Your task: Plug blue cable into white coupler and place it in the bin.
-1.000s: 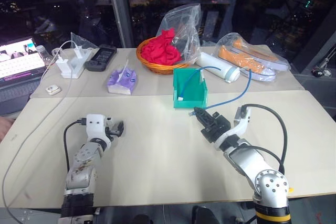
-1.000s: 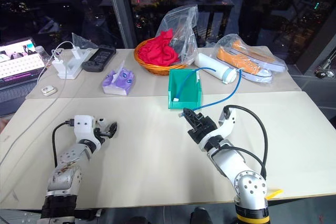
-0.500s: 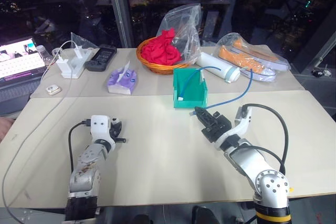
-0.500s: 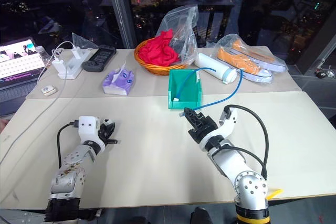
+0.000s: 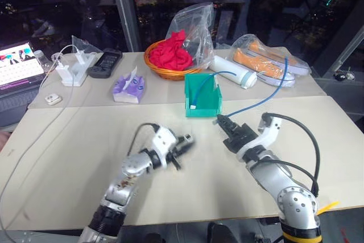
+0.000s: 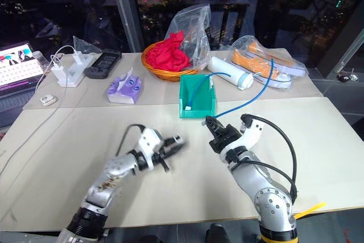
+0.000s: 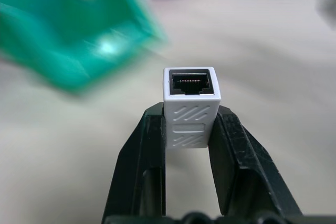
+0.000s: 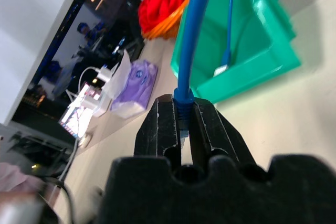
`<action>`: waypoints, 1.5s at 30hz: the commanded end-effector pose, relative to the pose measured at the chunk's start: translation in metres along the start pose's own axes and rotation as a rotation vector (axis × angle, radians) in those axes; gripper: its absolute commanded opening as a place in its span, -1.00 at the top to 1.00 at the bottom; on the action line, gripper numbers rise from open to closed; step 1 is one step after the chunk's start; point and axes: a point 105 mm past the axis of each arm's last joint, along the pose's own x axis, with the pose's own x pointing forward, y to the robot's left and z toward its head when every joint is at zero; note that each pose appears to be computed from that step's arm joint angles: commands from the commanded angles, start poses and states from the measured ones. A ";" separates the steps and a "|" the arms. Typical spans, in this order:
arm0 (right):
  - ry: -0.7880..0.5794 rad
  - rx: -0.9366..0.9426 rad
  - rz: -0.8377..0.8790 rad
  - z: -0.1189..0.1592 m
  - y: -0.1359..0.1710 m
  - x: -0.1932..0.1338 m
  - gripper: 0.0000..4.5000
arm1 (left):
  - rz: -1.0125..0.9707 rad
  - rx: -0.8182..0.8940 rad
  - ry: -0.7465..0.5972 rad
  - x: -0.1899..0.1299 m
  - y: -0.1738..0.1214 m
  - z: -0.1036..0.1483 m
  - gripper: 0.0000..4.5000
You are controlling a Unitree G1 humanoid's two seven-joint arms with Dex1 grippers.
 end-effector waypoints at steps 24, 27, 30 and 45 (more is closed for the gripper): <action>0.223 -0.538 -0.023 -0.047 0.004 -0.025 1.00 | -0.196 0.083 -0.048 0.032 -0.026 -0.014 0.71; 0.237 -0.519 -0.021 -0.048 0.004 -0.026 1.00 | -0.193 0.086 -0.049 0.033 -0.026 -0.014 0.71; 0.255 -0.512 -0.022 -0.051 0.003 -0.027 1.00 | -0.192 0.086 -0.051 0.035 -0.026 -0.013 0.71; 0.302 -0.520 -0.071 -0.056 -0.008 -0.027 1.00 | -0.187 0.085 -0.054 0.032 -0.027 -0.013 0.71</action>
